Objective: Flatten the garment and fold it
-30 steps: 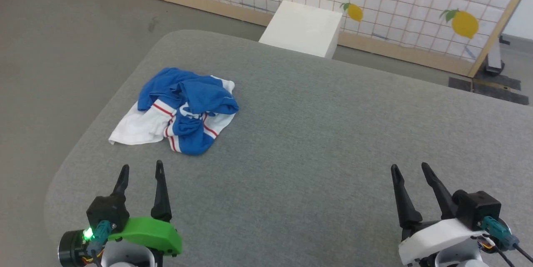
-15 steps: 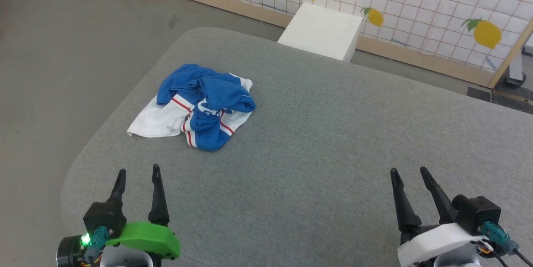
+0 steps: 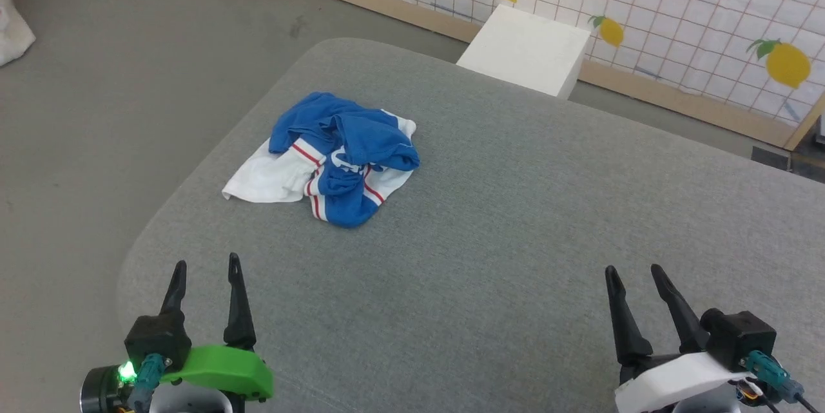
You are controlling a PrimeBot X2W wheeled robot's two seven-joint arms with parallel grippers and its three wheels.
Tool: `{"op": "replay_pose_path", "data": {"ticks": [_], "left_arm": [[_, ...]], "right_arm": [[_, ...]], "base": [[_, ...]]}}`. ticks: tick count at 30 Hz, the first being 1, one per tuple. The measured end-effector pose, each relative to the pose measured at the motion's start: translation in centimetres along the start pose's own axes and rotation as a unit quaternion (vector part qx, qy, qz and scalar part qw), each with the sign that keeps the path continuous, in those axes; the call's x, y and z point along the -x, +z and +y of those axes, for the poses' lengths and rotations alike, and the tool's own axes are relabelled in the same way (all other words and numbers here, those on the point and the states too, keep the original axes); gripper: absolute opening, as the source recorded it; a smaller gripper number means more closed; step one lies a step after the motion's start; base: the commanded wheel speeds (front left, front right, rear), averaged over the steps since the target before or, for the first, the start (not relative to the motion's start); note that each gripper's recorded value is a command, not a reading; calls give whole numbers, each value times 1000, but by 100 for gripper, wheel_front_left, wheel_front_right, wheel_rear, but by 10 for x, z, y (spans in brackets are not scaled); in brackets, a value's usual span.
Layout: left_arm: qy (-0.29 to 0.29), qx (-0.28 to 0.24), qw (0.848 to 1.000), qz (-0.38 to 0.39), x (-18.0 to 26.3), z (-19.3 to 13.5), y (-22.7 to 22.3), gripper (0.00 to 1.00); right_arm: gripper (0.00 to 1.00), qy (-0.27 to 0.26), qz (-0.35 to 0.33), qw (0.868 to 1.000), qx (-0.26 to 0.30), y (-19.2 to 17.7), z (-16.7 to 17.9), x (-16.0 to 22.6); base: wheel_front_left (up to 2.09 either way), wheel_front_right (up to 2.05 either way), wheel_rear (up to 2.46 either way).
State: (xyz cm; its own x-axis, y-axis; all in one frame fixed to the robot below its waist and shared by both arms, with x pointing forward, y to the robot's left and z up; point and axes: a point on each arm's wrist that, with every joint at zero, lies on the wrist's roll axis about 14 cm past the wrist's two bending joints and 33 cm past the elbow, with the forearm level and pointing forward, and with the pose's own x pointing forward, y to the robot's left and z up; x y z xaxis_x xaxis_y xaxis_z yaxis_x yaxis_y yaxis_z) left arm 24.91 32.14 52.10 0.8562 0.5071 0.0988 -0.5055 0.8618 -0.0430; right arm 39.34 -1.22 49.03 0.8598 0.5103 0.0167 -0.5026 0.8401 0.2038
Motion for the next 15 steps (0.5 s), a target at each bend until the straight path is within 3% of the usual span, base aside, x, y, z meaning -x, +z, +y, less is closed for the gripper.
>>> {"op": "replay_pose_path", "data": {"ticks": [15], "left_arm": [[30,-5,1000,-4,11,20,-2,100]], "right_arm": [[100,22,5,1000,-12,-10,14,-8]], "base": [[0,0,0]]}}
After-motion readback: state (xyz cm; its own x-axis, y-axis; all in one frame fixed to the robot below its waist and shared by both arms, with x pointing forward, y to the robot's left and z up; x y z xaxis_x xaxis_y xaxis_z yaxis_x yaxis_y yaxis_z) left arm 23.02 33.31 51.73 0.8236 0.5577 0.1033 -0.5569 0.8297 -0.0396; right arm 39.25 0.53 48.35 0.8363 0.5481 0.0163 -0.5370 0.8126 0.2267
